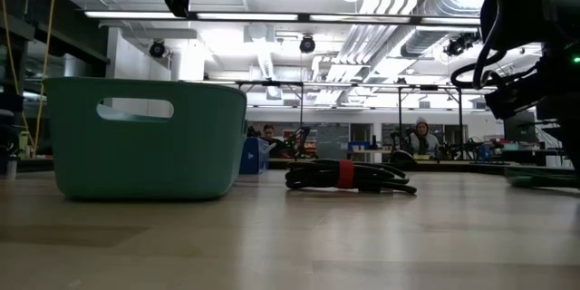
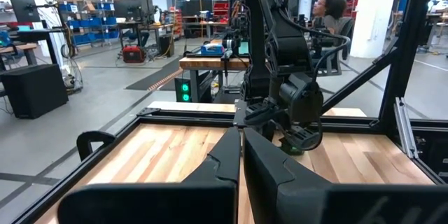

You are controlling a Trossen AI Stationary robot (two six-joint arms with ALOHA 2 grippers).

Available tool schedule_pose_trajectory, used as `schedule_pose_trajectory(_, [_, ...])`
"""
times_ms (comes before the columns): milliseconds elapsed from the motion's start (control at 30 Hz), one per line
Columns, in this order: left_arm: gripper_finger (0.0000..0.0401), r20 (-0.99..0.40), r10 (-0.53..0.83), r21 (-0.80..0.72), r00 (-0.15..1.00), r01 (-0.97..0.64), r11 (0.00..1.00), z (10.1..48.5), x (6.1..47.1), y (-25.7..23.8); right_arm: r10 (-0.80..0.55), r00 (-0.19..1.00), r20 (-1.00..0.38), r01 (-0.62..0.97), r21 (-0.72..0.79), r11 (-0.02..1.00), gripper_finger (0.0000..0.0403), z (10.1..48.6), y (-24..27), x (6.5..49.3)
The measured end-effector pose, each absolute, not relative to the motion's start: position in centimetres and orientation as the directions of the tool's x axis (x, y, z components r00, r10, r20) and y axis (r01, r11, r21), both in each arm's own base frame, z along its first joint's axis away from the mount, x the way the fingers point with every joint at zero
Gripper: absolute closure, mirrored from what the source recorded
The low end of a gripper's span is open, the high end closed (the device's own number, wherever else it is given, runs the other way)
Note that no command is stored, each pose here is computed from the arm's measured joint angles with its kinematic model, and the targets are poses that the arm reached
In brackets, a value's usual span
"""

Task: Pick and place USB-C Cables
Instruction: Put the green charger cable into the green bin

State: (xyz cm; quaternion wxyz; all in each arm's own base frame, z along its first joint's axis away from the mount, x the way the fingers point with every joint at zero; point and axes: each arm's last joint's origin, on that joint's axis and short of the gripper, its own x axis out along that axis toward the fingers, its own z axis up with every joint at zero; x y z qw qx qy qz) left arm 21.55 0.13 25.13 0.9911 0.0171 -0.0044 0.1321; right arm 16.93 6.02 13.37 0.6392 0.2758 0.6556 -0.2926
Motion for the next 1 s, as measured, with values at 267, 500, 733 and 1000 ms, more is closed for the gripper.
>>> schedule_pose_trajectory(267, [0.0401, 0.013, 0.262, 0.033, 0.965, -0.262, 0.964, 25.13, 21.55, 0.13, -0.002, -0.022, -1.000, 0.743, -0.018, 0.669, 0.0240, 13.40, 6.10, 17.06])
schedule_pose_trajectory(500, [0.0401, 0.013, 0.262, 0.033, 0.965, -0.262, 0.964, 25.13, 21.55, 0.13, 0.004, -0.017, -1.000, 0.744, -0.010, 0.668, 0.0325, 13.43, 6.14, 17.14])
schedule_pose_trajectory(733, [0.0401, 0.013, 0.262, 0.033, 0.965, -0.262, 0.964, 25.13, 21.55, 0.14, -0.003, -0.025, -1.000, 0.743, -0.020, 0.669, 0.0392, 13.43, 6.09, 17.05])
schedule_pose_trajectory(1000, [0.0401, 0.013, 0.262, 0.033, 0.965, -0.262, 0.964, 25.13, 21.55, 0.13, -0.006, -0.033, -0.999, 0.726, -0.028, 0.687, 0.0383, 13.41, 6.06, 16.95])
